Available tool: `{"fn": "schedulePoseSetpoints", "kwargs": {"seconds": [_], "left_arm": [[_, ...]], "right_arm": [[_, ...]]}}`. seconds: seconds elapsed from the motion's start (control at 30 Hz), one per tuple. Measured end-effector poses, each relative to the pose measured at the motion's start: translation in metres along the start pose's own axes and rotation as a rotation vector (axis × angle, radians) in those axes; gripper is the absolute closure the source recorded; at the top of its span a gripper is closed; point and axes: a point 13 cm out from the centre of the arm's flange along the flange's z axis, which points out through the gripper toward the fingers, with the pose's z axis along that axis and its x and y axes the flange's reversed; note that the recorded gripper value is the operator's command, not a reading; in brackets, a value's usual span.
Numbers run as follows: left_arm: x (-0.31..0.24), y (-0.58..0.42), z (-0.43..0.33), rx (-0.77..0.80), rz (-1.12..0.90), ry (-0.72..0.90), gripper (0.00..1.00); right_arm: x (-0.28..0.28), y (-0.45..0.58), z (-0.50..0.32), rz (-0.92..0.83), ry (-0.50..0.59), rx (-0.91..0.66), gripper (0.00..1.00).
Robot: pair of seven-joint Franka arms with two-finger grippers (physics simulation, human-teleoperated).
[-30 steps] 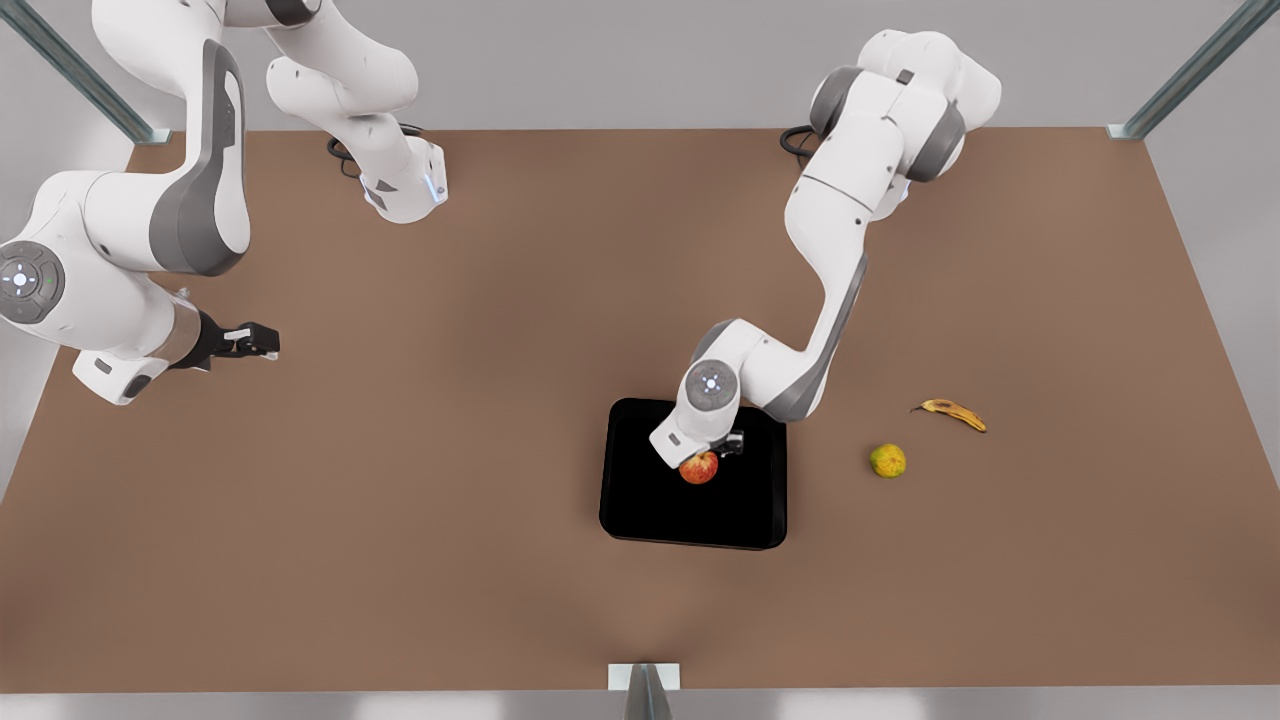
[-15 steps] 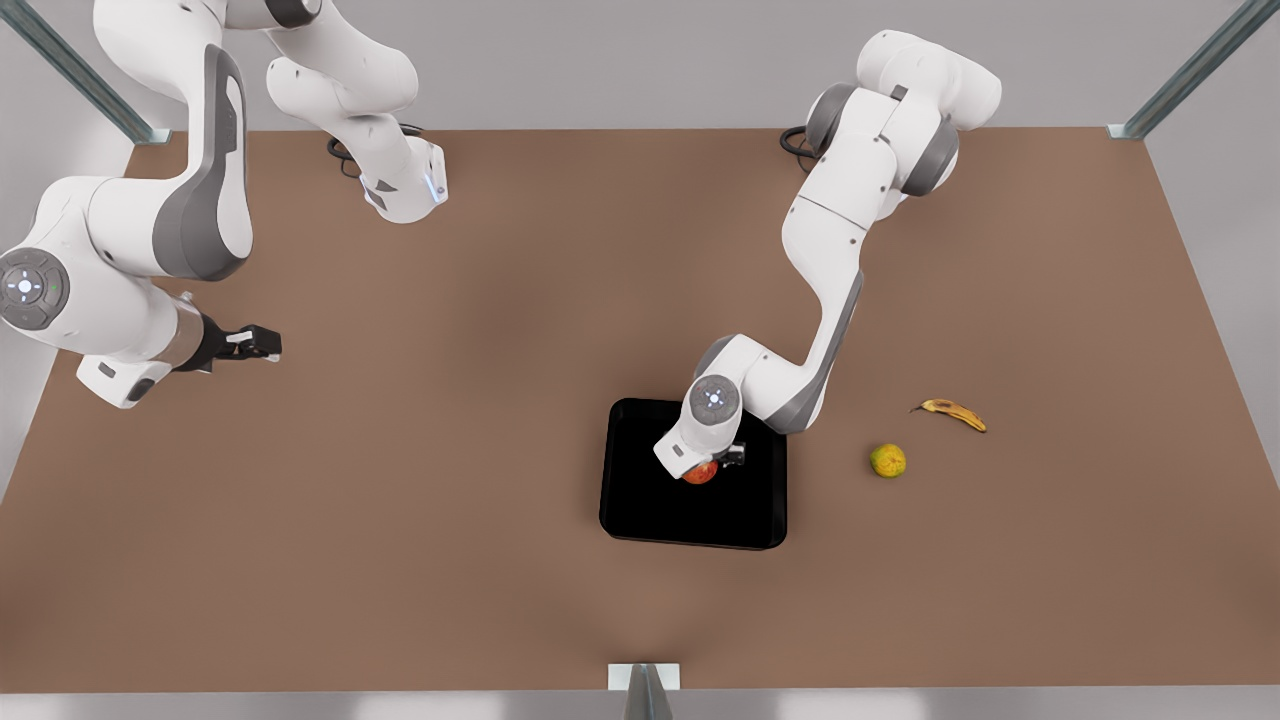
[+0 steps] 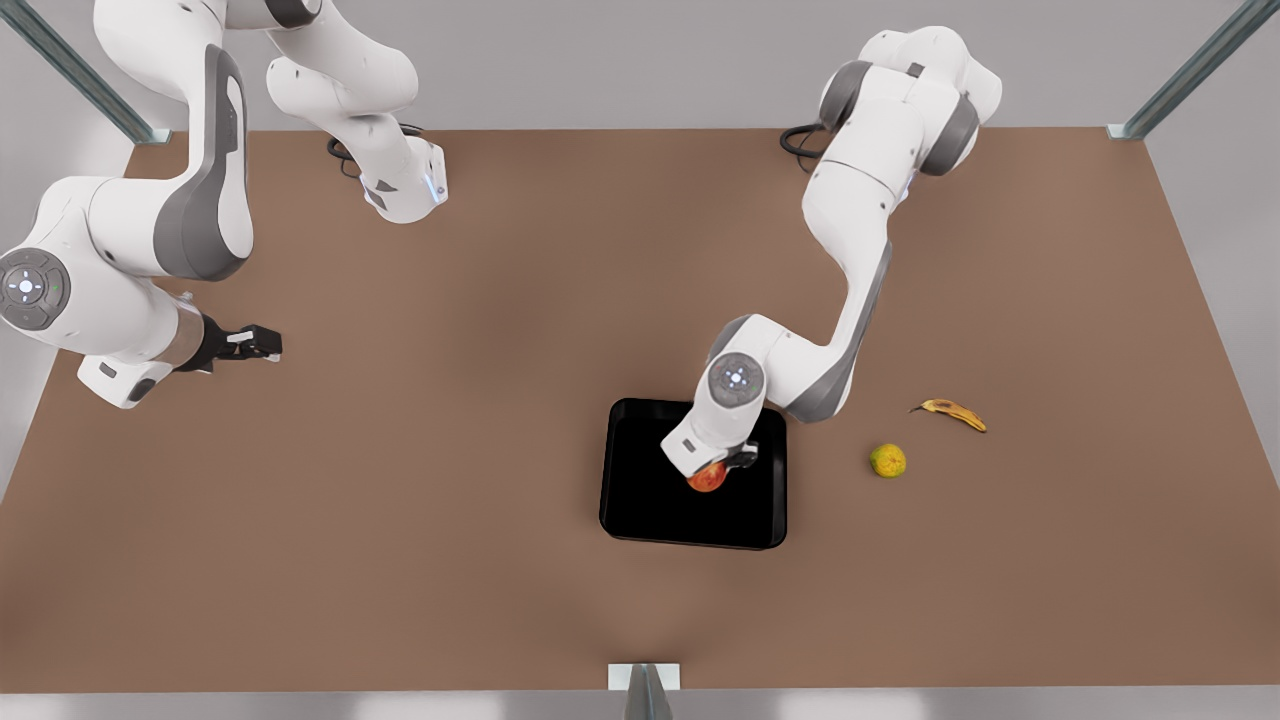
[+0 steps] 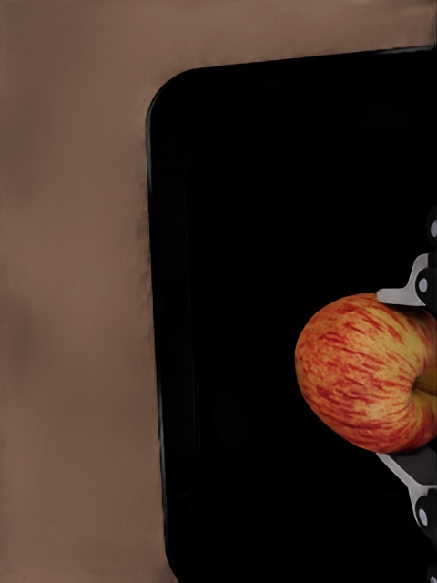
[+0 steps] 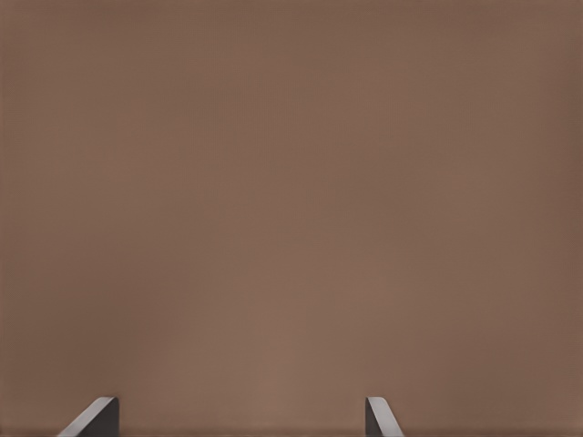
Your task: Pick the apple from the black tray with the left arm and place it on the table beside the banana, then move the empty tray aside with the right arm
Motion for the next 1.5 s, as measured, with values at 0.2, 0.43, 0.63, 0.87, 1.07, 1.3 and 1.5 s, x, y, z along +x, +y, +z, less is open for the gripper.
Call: {"fn": "schedulePoseSetpoints", "kwargs": {"seconds": [0.2,0.43,0.63,0.87,1.07,1.3,1.5], "left_arm": [[-0.024,0.093,-0.071,0.005,-0.098,0.024,0.23],[-0.03,0.292,-0.042,-0.017,-0.248,0.145,0.23],[-0.01,0.362,0.032,-0.038,-0.211,0.239,0.0],[-0.032,0.332,-0.256,0.077,-0.145,-0.031,0.0],[0.078,0.319,-0.297,0.031,-0.058,0.078,0.0],[0.1,0.349,-0.275,0.011,-0.053,0.082,0.0],[0.096,0.35,-0.274,0.006,-0.019,0.07,0.0]], "right_arm": [[0.0,0.0,0.0,0.0,0.0,0.0,0.0],[0.0,0.001,0.0,-0.003,0.0,0.001,0.0],[-0.001,0.002,0.001,-0.005,0.001,0.001,0.0],[-0.001,0.003,0.001,-0.006,0.001,0.001,0.0],[-0.019,0.076,-0.024,-0.134,-0.042,0.026,0.0],[0.023,0.321,-0.075,-0.503,-0.087,-0.065,0.0],[0.021,0.408,0.005,-0.4,0.043,-0.042,0.0]]}}
